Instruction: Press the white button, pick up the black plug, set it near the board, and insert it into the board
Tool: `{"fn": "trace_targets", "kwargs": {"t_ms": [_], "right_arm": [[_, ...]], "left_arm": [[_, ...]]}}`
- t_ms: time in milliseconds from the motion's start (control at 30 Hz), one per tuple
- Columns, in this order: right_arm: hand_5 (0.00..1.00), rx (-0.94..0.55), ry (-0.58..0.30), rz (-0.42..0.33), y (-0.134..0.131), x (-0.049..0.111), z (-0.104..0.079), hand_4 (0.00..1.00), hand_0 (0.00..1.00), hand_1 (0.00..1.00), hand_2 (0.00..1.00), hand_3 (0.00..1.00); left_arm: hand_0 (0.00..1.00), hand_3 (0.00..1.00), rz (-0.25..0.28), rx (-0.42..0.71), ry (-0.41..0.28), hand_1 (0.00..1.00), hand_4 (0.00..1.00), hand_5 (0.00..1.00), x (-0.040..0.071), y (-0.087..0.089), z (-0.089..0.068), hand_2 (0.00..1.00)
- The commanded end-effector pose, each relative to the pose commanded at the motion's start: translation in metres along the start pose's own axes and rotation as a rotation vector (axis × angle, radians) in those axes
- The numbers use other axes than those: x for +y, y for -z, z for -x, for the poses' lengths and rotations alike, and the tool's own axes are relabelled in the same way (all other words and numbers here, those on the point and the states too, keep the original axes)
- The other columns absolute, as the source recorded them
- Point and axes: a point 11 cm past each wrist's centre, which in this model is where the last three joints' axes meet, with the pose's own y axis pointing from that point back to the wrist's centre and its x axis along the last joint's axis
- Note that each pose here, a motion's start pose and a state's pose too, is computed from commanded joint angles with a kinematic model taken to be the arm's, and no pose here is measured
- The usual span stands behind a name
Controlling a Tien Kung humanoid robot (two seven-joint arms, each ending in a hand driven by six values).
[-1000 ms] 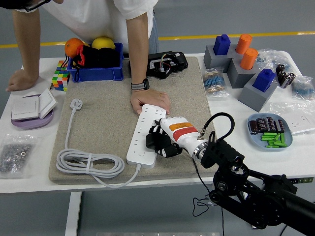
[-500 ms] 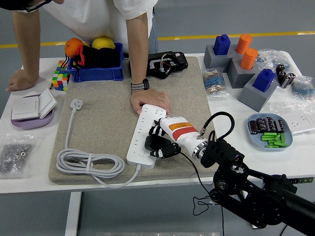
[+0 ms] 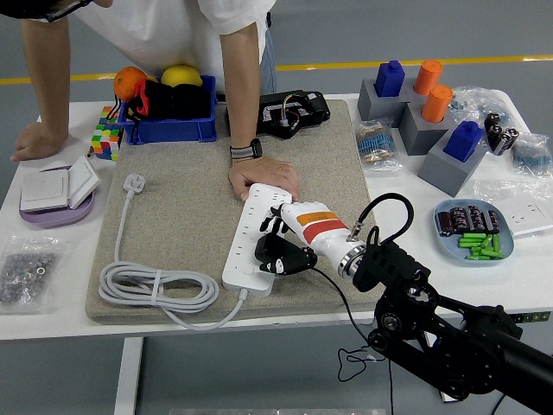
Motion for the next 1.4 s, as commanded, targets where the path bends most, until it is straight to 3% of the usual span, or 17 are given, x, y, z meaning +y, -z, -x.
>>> {"fn": "trace_targets", "kwargs": {"t_ms": [33, 200, 233, 400, 433, 600, 633, 800, 833, 967, 1133, 1400], "right_arm": [[0.382, -0.001, 0.001, -0.003, 0.001, 0.000, -0.001, 0.998, 0.603, 0.640, 0.650, 0.698], [0.382, -0.023, -0.002, -0.037, 0.013, 0.004, -0.007, 0.998, 0.603, 0.640, 0.650, 0.698], [0.579, -0.037, -0.006, -0.054, 0.016, 0.005, -0.010, 0.998, 0.748, 0.779, 0.779, 0.792], [0.579, -0.150, -0.026, -0.160, 0.017, 0.020, -0.021, 0.998, 0.748, 0.779, 0.779, 0.792], [0.785, -0.166, -0.028, -0.177, 0.016, 0.023, -0.022, 0.998, 0.998, 0.947, 0.911, 0.913], [0.785, -0.224, -0.038, -0.238, -0.003, 0.039, -0.022, 0.998, 0.998, 0.947, 0.911, 0.913], [0.906, -0.227, -0.039, -0.245, -0.007, 0.041, -0.021, 0.978, 0.998, 0.988, 0.964, 0.947], [0.906, -0.230, -0.021, -0.276, -0.035, 0.055, -0.011, 0.978, 0.998, 0.988, 0.964, 0.947], [0.916, -0.226, -0.018, -0.285, -0.040, 0.058, -0.010, 0.776, 0.998, 0.991, 0.972, 0.942], [0.916, -0.219, -0.014, -0.313, -0.054, 0.069, -0.004, 0.776, 0.998, 0.991, 0.972, 0.942], [0.910, -0.204, 0.012, -0.269, -0.076, 0.078, 0.008, 0.769, 0.998, 0.982, 0.959, 0.914], [0.877, -0.229, 0.025, -0.263, -0.072, 0.077, 0.021, 0.745, 0.998, 0.972, 0.941, 0.889]], "left_arm": [[0.625, 0.694, -0.001, 0.000, 0.000, 0.632, 0.587, 0.376, 0.000, 0.000, 0.000, 0.640], [0.625, 0.694, 0.001, 0.001, 0.002, 0.632, 0.587, 0.376, 0.000, -0.001, 0.001, 0.640], [0.626, 0.694, 0.002, 0.001, 0.002, 0.631, 0.587, 0.376, 0.000, -0.001, 0.001, 0.640], [0.626, 0.694, 0.006, 0.001, 0.003, 0.631, 0.587, 0.376, 0.000, -0.002, 0.001, 0.640], [0.625, 0.694, 0.005, 0.001, 0.002, 0.631, 0.586, 0.376, 0.000, -0.002, 0.001, 0.640], [0.625, 0.694, 0.000, 0.002, 0.000, 0.631, 0.586, 0.376, 0.000, 0.000, 0.000, 0.640], [0.626, 0.693, 0.000, 0.002, 0.000, 0.631, 0.586, 0.376, 0.000, 0.000, 0.000, 0.640], [0.626, 0.693, 0.009, 0.006, 0.001, 0.631, 0.586, 0.376, 0.000, -0.004, 0.000, 0.640], [0.626, 0.694, 0.010, 0.005, 0.000, 0.631, 0.586, 0.376, 0.001, -0.004, 0.000, 0.640], [0.626, 0.694, 0.010, 0.006, -0.001, 0.631, 0.586, 0.376, 0.001, -0.004, -0.001, 0.640], [0.625, 0.694, 0.005, 0.003, -0.003, 0.631, 0.586, 0.376, 0.000, -0.003, -0.002, 0.640], [0.625, 0.694, 0.009, -0.004, -0.007, 0.632, 0.586, 0.376, 0.001, -0.005, -0.004, 0.640]]}}
